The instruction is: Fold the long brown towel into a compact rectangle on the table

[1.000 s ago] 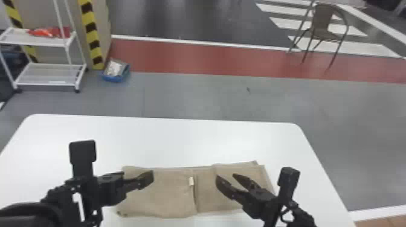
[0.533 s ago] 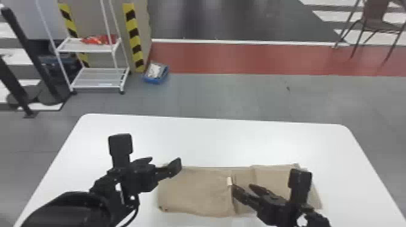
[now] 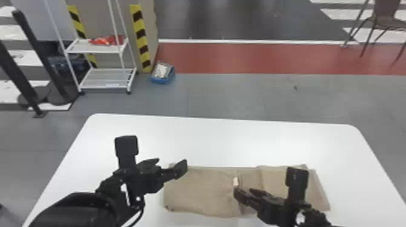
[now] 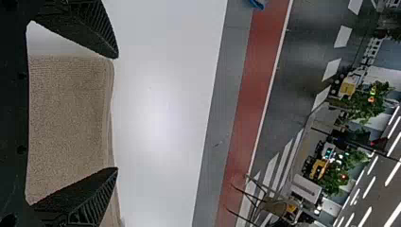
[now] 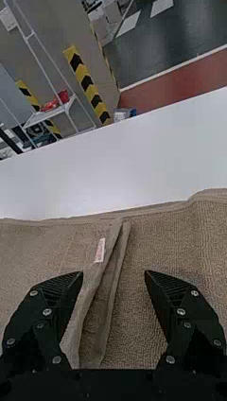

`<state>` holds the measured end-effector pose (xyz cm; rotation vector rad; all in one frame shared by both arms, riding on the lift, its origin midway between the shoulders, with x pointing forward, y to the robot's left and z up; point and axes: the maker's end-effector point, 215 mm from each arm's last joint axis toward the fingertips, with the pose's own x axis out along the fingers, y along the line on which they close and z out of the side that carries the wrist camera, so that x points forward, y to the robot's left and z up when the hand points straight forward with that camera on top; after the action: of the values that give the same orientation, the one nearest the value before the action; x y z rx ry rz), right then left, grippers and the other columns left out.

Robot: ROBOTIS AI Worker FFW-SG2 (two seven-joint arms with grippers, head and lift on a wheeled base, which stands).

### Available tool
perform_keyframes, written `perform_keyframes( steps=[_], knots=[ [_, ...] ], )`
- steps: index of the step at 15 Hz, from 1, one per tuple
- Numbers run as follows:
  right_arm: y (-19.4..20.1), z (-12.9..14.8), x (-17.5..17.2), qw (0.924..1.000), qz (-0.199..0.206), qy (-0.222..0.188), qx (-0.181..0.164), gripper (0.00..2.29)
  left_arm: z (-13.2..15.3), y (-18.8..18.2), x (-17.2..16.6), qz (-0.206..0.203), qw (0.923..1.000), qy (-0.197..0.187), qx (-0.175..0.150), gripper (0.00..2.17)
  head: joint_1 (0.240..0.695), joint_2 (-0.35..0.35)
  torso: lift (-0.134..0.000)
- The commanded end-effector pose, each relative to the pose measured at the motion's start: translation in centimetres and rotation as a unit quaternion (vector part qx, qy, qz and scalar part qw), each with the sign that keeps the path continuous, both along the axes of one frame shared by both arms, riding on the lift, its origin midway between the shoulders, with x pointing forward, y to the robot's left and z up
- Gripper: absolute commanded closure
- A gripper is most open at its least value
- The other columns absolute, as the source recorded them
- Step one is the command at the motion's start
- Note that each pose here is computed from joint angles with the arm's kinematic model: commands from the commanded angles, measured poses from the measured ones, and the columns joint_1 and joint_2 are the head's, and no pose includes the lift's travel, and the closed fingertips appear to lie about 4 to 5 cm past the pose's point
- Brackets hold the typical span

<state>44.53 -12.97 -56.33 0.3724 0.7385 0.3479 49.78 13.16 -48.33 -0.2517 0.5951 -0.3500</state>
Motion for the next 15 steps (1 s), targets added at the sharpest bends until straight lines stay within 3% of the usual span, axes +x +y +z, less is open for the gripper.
perform_keyframes(
  steps=[1,15],
  knots=[
    [0.2,-0.6,-0.1,0.9999,0.002,0.017,-0.001,0.47,-0.1,0.2,-0.1,0.002,1.0000,0.001,-0.003,0.04,0.695,0.002,0.000],
    [2.5,-1.3,-0.3,0.9985,0.022,0.048,0.011,0.56,0.0,0.2,-0.5,-0.001,1.0000,0.001,-0.009,0.04,0.695,0.031,0.000]
  ],
)
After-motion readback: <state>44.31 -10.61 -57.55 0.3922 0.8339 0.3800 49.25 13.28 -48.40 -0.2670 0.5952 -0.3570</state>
